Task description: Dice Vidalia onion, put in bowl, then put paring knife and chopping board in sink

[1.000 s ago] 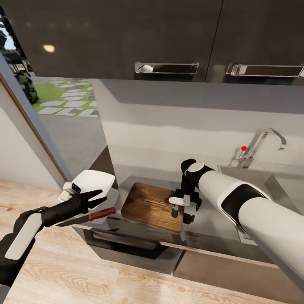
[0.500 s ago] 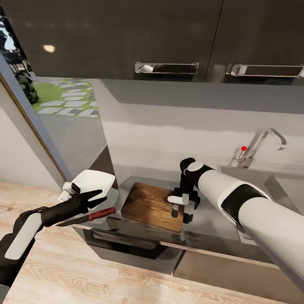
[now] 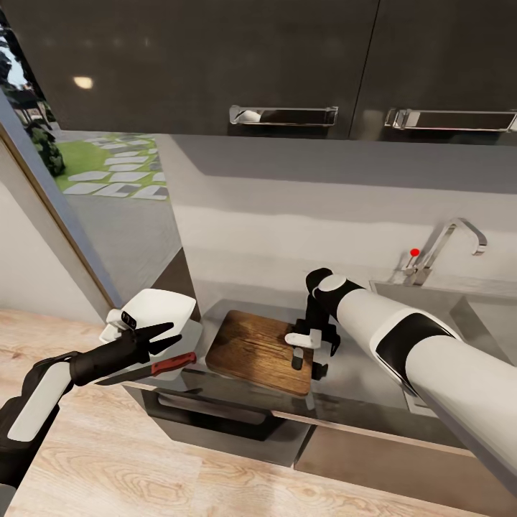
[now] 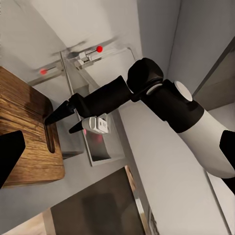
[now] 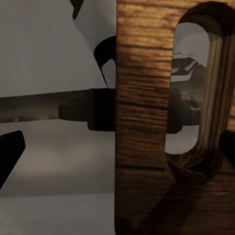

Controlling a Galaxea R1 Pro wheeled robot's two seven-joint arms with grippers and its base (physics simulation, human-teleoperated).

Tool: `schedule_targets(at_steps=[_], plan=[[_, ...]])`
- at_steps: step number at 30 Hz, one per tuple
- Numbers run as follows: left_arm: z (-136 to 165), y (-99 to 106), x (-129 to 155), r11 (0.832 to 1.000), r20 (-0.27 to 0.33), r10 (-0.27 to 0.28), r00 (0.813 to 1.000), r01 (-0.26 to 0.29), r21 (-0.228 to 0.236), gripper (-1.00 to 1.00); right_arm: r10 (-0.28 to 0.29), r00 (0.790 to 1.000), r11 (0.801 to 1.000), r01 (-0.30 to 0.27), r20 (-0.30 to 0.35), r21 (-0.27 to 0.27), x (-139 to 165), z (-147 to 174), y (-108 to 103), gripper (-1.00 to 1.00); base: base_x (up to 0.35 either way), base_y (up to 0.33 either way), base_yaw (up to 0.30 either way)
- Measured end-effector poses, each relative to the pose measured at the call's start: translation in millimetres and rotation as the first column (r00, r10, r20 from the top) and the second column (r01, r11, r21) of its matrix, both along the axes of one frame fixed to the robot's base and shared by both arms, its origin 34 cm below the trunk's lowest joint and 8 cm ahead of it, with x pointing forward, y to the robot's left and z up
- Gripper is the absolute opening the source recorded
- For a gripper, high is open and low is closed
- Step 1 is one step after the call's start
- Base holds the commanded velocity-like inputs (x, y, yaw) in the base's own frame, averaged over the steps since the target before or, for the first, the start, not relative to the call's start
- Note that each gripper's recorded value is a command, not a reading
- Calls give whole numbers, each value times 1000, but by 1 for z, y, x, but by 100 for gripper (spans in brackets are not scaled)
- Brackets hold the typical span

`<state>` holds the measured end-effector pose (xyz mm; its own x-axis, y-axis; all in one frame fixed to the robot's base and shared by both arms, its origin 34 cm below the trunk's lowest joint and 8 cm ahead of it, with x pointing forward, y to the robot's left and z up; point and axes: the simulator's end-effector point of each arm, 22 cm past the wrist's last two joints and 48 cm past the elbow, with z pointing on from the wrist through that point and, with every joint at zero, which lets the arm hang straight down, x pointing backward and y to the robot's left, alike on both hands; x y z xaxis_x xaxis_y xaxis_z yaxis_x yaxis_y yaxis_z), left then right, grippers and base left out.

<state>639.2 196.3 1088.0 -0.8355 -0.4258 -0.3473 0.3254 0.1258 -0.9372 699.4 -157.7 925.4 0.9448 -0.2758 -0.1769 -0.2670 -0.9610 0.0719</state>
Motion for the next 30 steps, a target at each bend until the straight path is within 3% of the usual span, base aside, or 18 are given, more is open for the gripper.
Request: schedule_targets(at_steps=[30], plan=[[2, -1, 0, 1000, 5, -1, 1000, 1, -3, 100, 6, 1000, 1000, -6, 8, 0, 2, 3, 2, 100, 0, 0, 0]])
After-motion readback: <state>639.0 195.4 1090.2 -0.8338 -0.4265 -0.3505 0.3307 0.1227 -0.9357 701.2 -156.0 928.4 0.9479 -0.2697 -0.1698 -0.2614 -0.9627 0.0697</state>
